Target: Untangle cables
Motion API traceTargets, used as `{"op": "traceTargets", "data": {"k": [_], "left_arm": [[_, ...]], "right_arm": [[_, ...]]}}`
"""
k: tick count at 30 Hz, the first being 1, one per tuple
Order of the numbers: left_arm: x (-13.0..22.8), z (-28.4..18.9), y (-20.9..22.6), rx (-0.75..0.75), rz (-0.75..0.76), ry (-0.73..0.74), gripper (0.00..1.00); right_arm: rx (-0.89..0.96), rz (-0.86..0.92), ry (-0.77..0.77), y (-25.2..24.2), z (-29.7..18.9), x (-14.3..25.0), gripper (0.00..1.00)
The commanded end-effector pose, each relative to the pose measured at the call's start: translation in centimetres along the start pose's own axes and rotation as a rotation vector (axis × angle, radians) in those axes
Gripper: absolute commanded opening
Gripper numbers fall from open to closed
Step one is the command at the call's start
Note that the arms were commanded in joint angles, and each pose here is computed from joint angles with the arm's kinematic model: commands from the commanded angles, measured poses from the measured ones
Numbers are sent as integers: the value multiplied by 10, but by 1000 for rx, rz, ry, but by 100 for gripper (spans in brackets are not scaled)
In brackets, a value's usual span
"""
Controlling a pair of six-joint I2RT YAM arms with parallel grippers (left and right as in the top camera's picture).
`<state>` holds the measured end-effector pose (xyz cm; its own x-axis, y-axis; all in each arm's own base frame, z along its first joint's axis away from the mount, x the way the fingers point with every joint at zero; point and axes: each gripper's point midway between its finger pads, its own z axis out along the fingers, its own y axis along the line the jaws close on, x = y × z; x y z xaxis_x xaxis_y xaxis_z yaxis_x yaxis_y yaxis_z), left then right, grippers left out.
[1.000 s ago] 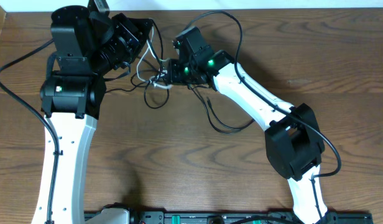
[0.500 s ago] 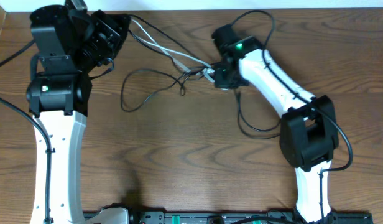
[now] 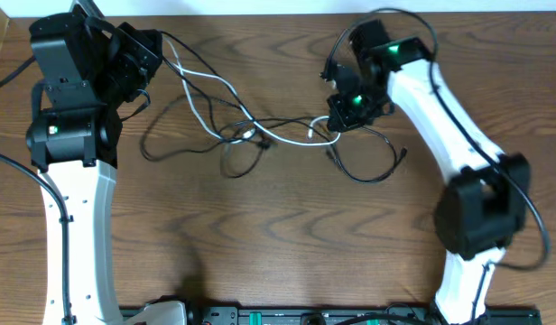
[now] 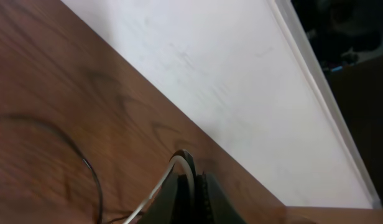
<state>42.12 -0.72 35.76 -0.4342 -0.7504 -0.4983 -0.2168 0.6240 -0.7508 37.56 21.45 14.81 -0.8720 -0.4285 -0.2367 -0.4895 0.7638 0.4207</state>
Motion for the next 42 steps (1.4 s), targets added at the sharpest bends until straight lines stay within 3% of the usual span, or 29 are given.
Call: {"op": "traceTargets", "data": {"k": [1,8,13,18,29,34,42], "left_arm": [[-11,-7,-3,-12,29,-43,9],[-2,-7,7,-50,14,-7,11],[7,-8,16,-86,28,29,17],[19,-9,26,-127,113,82,17],[56,-4,27,-127,374,216,43],[71,7,24,-115,427,263,50],[80,22,33,-138,419,312,51]], "right_arm": [[-56,-170,-120,33,-46,-6,1],[-29,-182,-251,38,-92,-11,1],[-5,-106,-303,25,-110,-14,1],[7,-9,-318,7,-118,-13,1],[-64,-10,-384,23,-131,-27,1],[-97,-100,-538,52,-187,-52,1],[-6,-203,-823,89,-299,-70,1]]}}
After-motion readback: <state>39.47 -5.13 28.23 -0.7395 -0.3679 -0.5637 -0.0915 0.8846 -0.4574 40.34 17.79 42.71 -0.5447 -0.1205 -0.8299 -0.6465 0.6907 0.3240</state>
